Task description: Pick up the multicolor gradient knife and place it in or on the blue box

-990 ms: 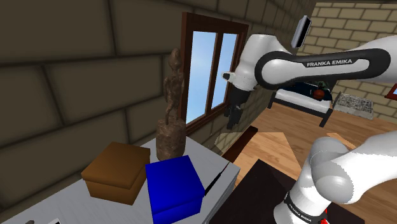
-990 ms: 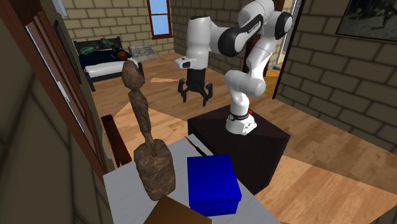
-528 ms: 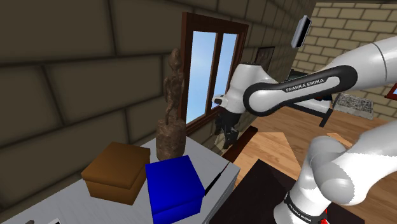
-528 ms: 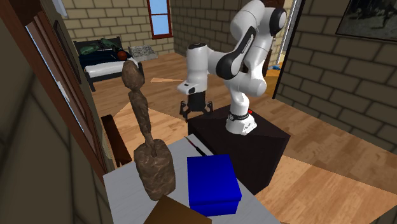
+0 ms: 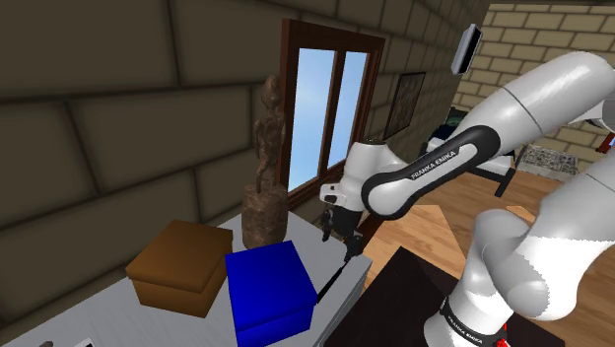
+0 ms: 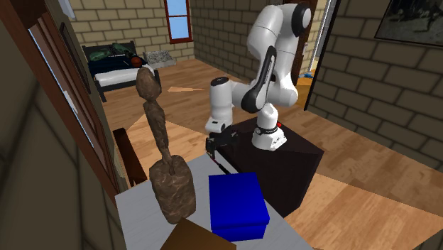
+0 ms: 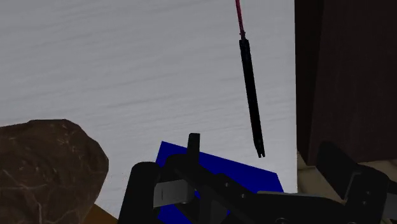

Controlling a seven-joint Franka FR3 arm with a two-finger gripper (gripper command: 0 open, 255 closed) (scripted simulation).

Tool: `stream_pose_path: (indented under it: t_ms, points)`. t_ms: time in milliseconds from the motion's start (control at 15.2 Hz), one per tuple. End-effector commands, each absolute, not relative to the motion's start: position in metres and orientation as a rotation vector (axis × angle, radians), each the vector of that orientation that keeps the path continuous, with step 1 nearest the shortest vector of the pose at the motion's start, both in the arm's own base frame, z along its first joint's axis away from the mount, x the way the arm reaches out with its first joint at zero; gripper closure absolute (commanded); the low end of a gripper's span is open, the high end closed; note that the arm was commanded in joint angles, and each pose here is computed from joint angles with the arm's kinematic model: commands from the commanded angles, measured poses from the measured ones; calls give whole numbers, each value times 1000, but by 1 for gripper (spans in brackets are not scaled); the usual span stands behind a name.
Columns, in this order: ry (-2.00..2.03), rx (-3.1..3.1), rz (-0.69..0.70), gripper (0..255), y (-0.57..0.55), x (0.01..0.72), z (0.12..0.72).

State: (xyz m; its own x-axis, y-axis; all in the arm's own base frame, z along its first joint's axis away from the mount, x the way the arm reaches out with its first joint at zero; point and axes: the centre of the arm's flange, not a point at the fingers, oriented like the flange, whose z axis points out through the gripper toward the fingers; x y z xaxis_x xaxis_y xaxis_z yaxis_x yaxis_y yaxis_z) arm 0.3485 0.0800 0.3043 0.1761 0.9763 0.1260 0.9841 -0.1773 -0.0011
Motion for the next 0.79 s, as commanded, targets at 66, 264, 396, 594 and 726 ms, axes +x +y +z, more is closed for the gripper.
stream_pose_path:
  t_ms: [66, 264, 396, 594, 726]
  points:
    - [-2117, -2193, -131, 0, 88, 344, 263]
    - [-2254, -2040, -113, 0, 93, 340, 225]
    - [-2254, -2040, -113, 0, 95, 340, 215]
    - [-2254, -2040, -113, 0, 96, 340, 199]
    - [-2254, -2040, -113, 0, 98, 339, 188]
